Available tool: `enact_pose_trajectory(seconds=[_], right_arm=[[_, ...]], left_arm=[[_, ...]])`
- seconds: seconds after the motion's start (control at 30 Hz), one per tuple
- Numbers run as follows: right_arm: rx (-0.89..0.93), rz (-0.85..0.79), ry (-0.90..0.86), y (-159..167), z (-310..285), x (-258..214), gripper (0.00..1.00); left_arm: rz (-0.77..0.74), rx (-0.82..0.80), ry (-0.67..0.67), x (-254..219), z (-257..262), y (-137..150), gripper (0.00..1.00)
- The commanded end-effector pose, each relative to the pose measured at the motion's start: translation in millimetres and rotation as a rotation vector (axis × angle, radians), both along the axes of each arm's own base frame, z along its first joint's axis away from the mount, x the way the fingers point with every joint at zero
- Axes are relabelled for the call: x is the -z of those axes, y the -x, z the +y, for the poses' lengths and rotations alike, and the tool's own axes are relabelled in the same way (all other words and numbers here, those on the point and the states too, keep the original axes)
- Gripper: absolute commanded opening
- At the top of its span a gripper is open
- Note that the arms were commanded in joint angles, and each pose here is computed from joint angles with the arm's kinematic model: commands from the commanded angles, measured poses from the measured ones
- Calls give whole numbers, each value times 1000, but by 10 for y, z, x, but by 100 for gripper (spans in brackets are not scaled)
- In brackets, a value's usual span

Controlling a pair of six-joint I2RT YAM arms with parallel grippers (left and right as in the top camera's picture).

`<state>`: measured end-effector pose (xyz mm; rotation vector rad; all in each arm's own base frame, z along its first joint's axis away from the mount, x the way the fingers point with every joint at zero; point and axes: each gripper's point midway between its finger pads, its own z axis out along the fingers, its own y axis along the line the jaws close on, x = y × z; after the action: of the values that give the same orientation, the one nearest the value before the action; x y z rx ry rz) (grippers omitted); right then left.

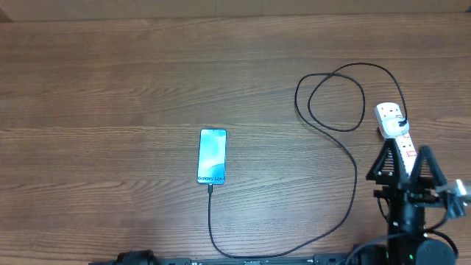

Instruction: Plug charger to phone and switch on socket

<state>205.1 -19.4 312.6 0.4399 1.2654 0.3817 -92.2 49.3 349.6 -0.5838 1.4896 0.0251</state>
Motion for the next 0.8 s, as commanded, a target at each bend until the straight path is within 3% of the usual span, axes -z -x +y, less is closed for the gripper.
enact_pose_trajectory(seconds=[0.0,0.43,0.77], right_arm=[[-18,-17,6,-75,34,109,100],[-20,62,4,-356,31,881,100],[-21,264,-2,-408,30,1425,100]], left_arm=[[-16,-8,2,10,6,34,100],[-16,-8,2,10,6,34,99],[-16,-8,2,10,6,34,99]])
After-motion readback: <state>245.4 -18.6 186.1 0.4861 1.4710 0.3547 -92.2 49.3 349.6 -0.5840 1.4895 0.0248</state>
